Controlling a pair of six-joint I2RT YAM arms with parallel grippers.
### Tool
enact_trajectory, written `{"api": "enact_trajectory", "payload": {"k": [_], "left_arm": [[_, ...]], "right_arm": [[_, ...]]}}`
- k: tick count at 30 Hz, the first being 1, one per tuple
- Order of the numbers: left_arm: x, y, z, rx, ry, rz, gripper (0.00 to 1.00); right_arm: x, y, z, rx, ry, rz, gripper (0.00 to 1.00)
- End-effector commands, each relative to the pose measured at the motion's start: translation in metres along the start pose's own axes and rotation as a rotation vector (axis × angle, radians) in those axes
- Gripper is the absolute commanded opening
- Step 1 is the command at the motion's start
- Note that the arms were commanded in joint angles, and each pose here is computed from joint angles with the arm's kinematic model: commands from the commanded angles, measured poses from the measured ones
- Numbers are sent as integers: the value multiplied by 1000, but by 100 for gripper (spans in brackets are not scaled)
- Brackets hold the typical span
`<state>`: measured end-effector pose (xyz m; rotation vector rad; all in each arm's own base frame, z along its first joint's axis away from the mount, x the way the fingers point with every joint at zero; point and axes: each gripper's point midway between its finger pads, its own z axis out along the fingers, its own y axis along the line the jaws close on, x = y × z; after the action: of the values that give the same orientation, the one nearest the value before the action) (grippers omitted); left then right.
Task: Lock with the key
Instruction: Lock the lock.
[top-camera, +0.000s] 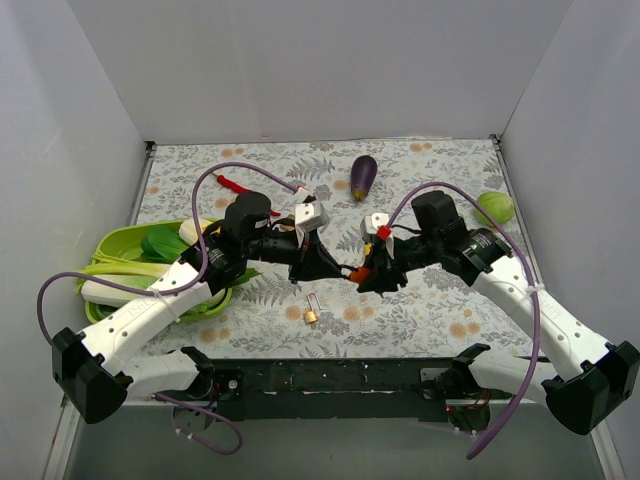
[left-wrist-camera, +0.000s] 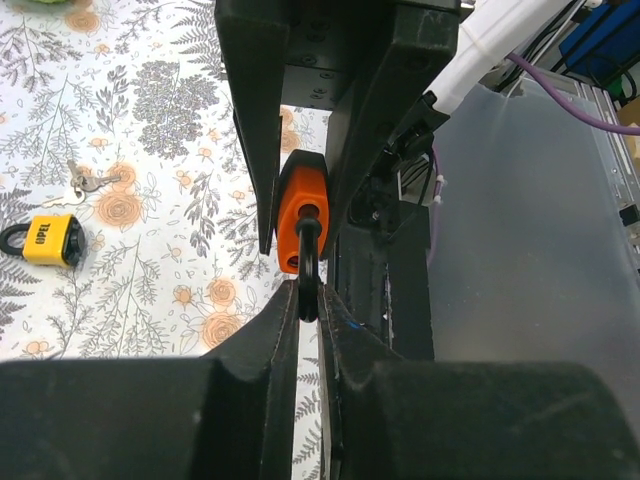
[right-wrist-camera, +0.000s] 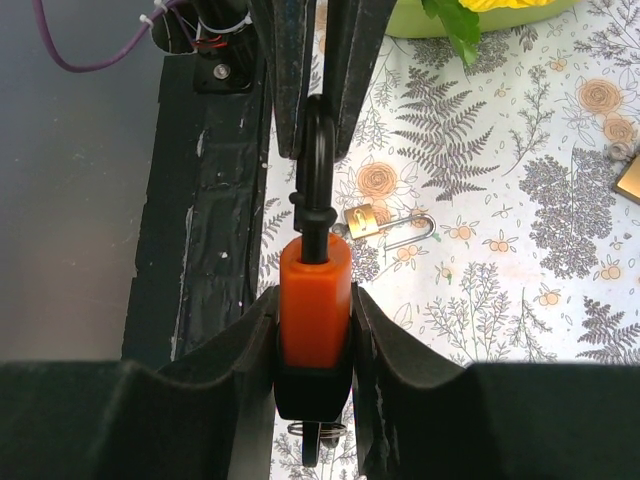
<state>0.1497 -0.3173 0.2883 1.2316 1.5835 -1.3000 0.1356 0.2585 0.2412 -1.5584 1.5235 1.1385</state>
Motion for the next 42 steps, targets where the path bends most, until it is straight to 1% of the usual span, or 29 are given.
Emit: {"api": "enact_trajectory", "payload": {"k": [1, 6, 11, 15, 20, 27, 32, 34, 39, 42], "left_arm": [[-14, -6, 0, 12, -30, 20, 0], [-15, -4, 4, 7, -40, 22, 0], [-11, -2, 8, 0, -33, 57, 0], [-7, -3, 10, 6, -29, 68, 0], [-3, -8, 16, 28, -29, 37, 0], [22, -17, 32, 77, 9, -34, 0], [29, -25, 44, 119, 17, -60, 0], [36, -32, 48, 142, 37, -82, 0], [55, -37, 46, 154, 67, -132, 0], [59, -42, 45, 162, 77, -154, 0]], "right_arm": [[-30, -3, -7, 18, -58, -84, 1], [-32, 6, -6, -32, -64, -87, 1], [-30, 18, -3, -110, -64, -41, 1], [-33, 21, -2, -125, -68, -39, 1], [-43, 17, -2, -112, -93, -40, 1], [-63, 10, 1, -107, -140, -56, 1], [-66, 7, 8, -116, -151, -61, 1], [-66, 5, 10, -114, -154, -63, 1], [-72, 2, 8, -96, -160, -85, 1], [-76, 0, 8, -90, -165, -90, 1]]}}
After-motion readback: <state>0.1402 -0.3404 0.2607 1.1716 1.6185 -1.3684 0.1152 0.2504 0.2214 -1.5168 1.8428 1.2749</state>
